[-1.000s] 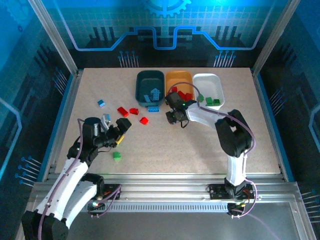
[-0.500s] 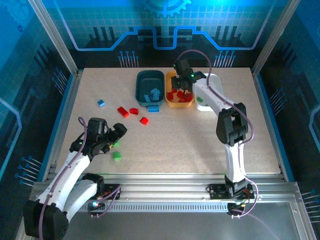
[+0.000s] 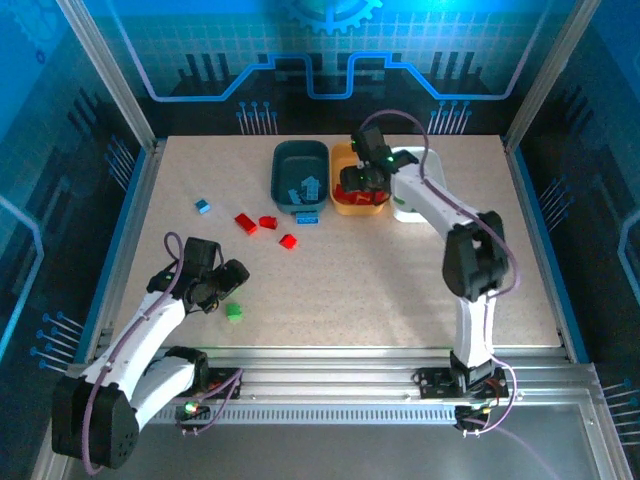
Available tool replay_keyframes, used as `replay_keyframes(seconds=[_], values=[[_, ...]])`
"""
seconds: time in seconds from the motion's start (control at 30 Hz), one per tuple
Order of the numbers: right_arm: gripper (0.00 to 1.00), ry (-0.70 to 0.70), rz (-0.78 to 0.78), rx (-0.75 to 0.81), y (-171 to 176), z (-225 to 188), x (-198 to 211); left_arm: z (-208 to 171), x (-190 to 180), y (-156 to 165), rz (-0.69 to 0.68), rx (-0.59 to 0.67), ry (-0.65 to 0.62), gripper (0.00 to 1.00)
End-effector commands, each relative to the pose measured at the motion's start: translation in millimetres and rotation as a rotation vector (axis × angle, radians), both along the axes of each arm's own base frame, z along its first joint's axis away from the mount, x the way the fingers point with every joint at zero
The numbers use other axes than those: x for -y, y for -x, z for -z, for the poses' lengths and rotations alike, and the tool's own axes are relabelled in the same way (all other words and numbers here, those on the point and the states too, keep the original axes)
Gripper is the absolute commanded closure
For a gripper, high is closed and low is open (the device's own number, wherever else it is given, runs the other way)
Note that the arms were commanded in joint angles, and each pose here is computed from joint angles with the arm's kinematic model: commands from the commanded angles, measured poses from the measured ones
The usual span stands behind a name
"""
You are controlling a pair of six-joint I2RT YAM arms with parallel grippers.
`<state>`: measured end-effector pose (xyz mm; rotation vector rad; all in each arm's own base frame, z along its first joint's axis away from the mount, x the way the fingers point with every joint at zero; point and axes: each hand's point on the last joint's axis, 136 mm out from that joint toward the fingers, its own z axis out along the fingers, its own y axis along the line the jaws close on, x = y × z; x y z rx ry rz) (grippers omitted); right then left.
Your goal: Sort the legos into containers by color
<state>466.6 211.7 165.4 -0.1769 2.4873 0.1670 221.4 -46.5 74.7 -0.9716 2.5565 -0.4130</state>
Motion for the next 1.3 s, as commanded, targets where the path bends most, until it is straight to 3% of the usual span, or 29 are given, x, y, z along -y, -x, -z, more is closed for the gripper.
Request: replay_keyframes(seconds=[0.0, 0.37, 0.53, 0.77, 1.0, 1.17, 1.27], values=[[0.33, -0.096, -0.016, 0.078, 38, -28, -13, 19, -2, 18, 0.017, -0.082, -0.032, 0.22], [0.33, -0.239, -0.049, 0.062, 132, -16, -4, 51, -1, 39, 0.052, -0.257, -0.124, 0.28], [0.33, -0.24, -0.055, 0.058, 156, -5, 8, 56, 6, 38, 0.084, -0.269, -0.142, 0.4], [0.35, -0.221, -0.035, 0.107, 165, 11, 22, 69, 10, 41, 0.124, -0.334, -0.205, 0.47], [0.35, -0.231, -0.012, 0.114, 167, 22, 27, 57, 17, 29, 0.164, -0.318, -0.25, 0.72], [0.35, -0.229, 0.033, 0.155, 168, 15, 38, 28, 51, 5, 0.243, -0.244, -0.25, 0.75], [0.35, -0.2, 0.114, 0.192, 168, 12, 58, 4, 92, -22, 0.336, -0.176, -0.232, 0.76]])
